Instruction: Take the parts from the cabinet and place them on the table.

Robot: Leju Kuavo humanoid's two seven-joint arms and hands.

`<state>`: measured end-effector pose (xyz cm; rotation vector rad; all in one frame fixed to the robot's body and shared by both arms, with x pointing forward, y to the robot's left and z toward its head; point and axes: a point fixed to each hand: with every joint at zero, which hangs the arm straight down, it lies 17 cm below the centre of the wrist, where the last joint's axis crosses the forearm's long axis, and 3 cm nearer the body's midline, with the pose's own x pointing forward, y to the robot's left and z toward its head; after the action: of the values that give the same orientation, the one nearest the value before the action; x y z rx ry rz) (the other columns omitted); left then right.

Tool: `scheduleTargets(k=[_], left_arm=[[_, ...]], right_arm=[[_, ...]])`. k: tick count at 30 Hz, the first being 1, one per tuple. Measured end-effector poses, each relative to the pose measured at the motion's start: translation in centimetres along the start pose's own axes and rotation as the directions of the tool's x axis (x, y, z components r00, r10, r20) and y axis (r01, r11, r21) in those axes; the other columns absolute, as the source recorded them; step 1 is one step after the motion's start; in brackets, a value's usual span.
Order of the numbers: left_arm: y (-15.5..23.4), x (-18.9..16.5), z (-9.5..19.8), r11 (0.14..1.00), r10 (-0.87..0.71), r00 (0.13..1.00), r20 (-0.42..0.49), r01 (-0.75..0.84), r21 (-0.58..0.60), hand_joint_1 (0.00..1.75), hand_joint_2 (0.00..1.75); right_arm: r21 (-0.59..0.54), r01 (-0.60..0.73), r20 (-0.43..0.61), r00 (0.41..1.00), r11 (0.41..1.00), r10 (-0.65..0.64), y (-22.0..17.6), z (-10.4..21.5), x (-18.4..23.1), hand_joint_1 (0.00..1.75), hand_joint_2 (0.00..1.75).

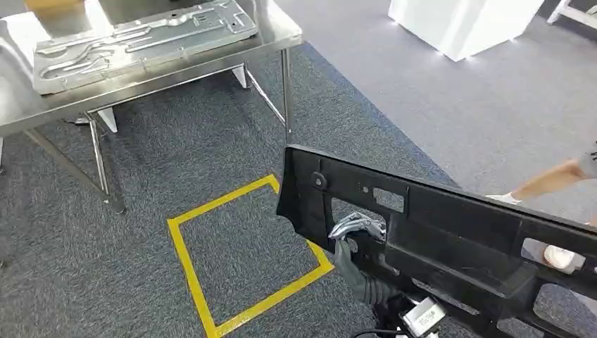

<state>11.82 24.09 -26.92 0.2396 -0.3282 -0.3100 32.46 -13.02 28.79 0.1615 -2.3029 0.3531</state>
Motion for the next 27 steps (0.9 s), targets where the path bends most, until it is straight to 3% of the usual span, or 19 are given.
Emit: scheduleTargets(k=[5, 27], left_arm=[[0.3, 0.0, -0.1, 1.000, -0.001, 1.000, -0.012, 0.001, 0.003, 0.00, 1.75], [0.3, -0.5, 0.0, 0.999, 0.029, 0.999, -0.014, -0.028, 0.014, 0.00, 1.75]], right_arm=[[0.015, 0.009, 0.040, 0.999, 1.000, -0.010, -0.1, -1.3, 0.7, 1.75, 1.75], [0.048, 0.038, 0.040, 0.998, 0.998, -0.040, 0.3, -2.2, -1.0, 1.75, 1.75]])
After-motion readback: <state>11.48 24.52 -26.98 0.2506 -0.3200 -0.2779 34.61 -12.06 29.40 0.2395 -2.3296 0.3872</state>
